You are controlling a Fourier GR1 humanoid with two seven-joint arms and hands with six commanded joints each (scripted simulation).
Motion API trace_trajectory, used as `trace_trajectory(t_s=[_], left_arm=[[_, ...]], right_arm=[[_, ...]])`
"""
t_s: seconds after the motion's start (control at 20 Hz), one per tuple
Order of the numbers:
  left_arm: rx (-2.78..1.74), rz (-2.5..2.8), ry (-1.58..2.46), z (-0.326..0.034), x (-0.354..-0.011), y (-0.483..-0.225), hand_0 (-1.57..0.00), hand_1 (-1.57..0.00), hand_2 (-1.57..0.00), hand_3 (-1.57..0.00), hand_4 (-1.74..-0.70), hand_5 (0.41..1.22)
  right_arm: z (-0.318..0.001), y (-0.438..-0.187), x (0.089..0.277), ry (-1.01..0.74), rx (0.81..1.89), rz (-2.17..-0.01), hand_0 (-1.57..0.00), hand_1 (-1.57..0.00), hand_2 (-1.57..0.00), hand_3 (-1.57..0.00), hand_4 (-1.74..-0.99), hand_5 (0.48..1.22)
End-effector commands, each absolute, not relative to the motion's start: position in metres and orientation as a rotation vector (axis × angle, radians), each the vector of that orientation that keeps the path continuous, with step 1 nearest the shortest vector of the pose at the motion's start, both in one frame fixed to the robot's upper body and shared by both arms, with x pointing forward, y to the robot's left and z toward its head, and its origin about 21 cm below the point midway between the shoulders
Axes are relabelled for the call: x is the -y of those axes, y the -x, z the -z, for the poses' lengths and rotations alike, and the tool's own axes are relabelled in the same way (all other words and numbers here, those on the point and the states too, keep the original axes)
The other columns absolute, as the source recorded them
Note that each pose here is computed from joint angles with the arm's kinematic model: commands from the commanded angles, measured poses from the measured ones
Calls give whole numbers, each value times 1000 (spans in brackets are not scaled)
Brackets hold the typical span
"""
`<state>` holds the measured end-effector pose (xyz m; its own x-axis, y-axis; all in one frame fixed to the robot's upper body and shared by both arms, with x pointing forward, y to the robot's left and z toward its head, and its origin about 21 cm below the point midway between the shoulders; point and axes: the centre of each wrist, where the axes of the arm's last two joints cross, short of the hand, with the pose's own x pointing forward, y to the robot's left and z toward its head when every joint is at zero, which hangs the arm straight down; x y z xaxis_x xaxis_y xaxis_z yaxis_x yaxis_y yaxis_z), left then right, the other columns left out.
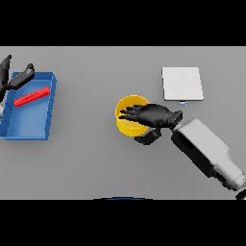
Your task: Pick up the red beaker and tilt it to pour out 1 green nut into yellow bowl. Pick up the yellow bowl and place it on the metallic measuring scale.
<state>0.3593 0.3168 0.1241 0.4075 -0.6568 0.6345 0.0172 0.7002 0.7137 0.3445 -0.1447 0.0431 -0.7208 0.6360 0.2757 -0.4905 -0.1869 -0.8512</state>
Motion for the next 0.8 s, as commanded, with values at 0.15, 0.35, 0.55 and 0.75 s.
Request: trace_trajectory(t_s=[0.15,0.35,0.55,0.75], left_arm=[[1087,464,-694,-122,-319,-360,1,1,1,1,-796,730],[1083,467,-702,-123,-321,-358,1,1,1,1,-788,732],[1088,466,-699,-127,-318,-362,1,1,1,1,-793,735],[1085,467,-700,-121,-322,-358,1,1,1,1,-790,727]], right_arm=[[-41,-346,146,170,1311,-1966,-173,-145,-204,-243,-1396,875],[-40,-345,146,189,1313,-1993,-780,-649,-590,-834,-1469,1079],[-44,-345,147,165,1301,-1989,-1247,-1179,-1169,-1054,-1621,1163],[-49,-343,149,174,1292,-1993,-1438,-1411,-1406,-1153,-1683,1197]])
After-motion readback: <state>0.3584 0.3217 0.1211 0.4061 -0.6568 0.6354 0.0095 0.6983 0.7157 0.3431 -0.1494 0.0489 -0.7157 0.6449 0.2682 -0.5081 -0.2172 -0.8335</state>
